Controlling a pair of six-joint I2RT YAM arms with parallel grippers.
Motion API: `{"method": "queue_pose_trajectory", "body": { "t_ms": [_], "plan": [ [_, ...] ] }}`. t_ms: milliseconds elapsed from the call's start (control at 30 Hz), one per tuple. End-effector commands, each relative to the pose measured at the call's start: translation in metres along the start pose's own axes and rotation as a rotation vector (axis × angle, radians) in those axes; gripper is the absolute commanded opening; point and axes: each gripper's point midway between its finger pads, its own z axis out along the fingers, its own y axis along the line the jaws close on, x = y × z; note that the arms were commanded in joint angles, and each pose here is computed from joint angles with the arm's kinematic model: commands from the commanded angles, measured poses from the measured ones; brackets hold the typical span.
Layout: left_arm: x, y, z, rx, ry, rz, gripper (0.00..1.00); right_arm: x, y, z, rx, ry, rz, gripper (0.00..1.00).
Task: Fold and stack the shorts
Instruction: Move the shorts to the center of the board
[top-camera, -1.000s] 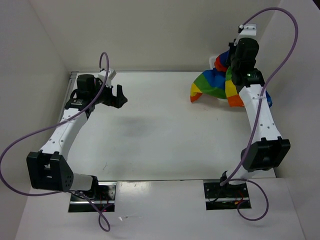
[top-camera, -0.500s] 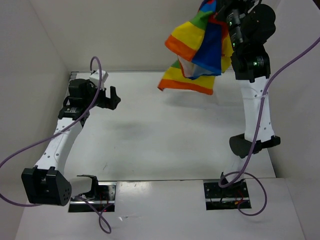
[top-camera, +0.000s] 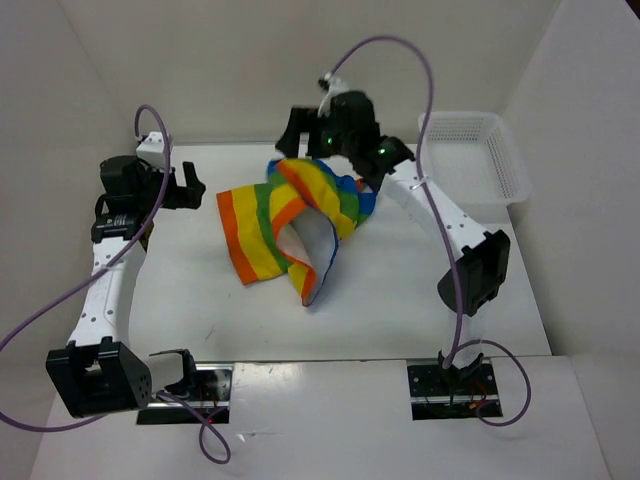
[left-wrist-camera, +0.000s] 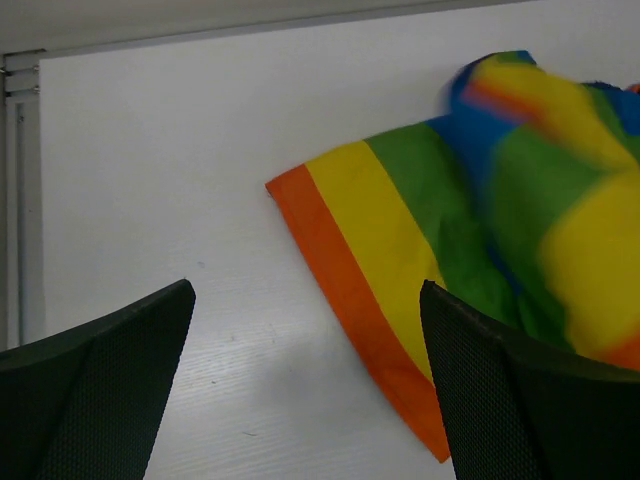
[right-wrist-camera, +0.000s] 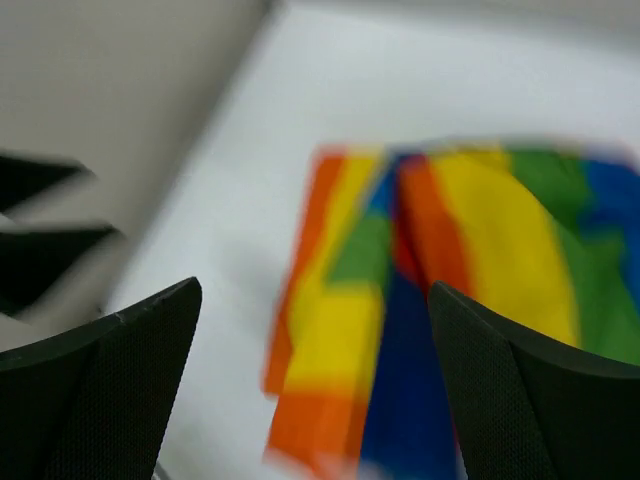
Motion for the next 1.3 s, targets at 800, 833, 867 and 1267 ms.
{"method": "queue_pose_trajectory", "body": {
  "t_ms": [800, 833, 867, 1267],
  "plan": [
    [0.169, -0.168, 0.048, 0.472, 0.496, 0.072, 1.00, 0.127, -0.253, 0.103, 0.389, 0.235, -0.154, 0.89],
    [0.171, -0.176, 0.050, 0.478, 0.495, 0.094, 1.00, 0.136, -0.250, 0.107, 0.382, 0.249, -0.156, 0.90],
    [0.177, -0.189, 0.055, 0.480, 0.490, 0.136, 1.00, 0.142, -0.254, 0.108, 0.386, 0.261, -0.154, 0.90],
    [0.172, -0.132, 0.092, 0.074, 0.360, 0.253, 0.00, 0.161, -0.251, 0.066, 0.428, 0.358, -0.272, 0.00]
  ]
}}
